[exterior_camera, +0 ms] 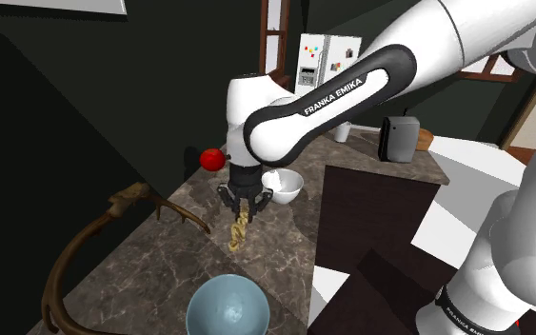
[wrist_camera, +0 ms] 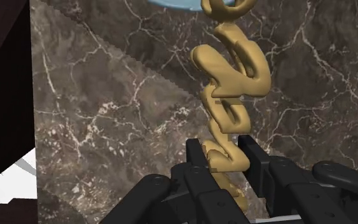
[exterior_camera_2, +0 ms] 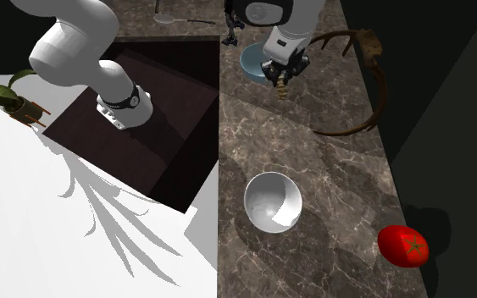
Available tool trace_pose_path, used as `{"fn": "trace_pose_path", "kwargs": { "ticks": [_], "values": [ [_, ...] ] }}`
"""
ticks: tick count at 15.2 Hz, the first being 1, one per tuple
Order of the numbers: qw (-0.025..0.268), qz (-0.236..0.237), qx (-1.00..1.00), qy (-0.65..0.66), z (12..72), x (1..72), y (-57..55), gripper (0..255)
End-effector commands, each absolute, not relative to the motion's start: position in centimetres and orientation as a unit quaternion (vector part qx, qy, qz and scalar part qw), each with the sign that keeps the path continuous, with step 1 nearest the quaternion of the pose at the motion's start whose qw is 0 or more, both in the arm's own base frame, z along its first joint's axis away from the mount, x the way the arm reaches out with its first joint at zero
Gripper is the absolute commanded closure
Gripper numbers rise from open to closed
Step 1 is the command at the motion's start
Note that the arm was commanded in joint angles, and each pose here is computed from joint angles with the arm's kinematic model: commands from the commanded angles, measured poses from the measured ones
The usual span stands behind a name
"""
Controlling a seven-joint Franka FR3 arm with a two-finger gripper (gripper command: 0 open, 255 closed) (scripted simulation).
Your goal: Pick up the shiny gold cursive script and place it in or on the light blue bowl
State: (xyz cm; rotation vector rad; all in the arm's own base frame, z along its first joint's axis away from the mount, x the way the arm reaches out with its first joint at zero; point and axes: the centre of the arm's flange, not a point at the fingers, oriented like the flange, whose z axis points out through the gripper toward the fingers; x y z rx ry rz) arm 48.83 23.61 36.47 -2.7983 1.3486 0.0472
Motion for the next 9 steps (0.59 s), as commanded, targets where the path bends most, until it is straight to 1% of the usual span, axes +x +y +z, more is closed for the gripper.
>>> {"fn": "trace_pose_path", "kwargs": {
  "ticks": [1, 9],
  "values": [
    [0.017, 0.015, -0.900, 0.435, 36.4, 47.1, 25.5, 255],
    [0.017, 0.015, -0.900, 0.435, 36.7, 40.2, 33.5, 255]
  ]
}}
